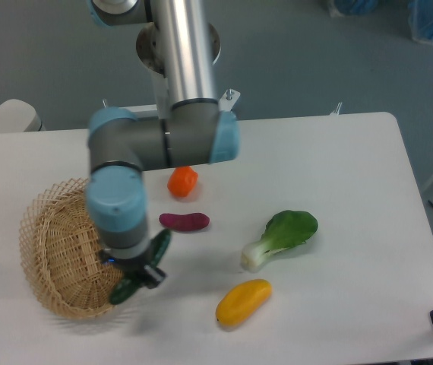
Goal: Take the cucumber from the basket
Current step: 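Lift the cucumber out of the basket, then carry the held cucumber away from the basket beside the yellow mango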
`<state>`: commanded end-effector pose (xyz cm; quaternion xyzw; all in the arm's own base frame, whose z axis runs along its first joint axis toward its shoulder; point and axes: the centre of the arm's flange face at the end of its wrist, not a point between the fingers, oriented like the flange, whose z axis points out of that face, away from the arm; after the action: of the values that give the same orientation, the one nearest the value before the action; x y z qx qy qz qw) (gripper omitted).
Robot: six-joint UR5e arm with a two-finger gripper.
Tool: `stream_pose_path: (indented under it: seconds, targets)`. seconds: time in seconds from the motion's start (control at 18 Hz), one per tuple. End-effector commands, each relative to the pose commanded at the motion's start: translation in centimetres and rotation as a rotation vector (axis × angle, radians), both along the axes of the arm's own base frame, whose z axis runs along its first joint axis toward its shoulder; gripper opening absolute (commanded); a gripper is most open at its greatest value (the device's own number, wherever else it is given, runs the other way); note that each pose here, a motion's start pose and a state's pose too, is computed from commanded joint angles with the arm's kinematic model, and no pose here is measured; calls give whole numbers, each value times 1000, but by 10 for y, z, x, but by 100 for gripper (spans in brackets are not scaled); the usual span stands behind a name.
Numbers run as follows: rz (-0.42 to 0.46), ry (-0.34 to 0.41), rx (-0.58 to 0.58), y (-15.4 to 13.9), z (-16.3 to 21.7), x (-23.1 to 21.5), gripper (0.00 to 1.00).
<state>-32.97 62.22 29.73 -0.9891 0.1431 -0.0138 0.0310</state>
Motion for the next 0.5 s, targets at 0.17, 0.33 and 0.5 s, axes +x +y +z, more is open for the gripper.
stream_pose_path:
  seconds: [0.17,0.33,0.5]
  targets:
    - [-44,-5,-8,-14,1,-49,9]
    - [-61,-4,-10,-21,-1,-96,9]
    - [-117,10,-14,-21,-14,-136,9]
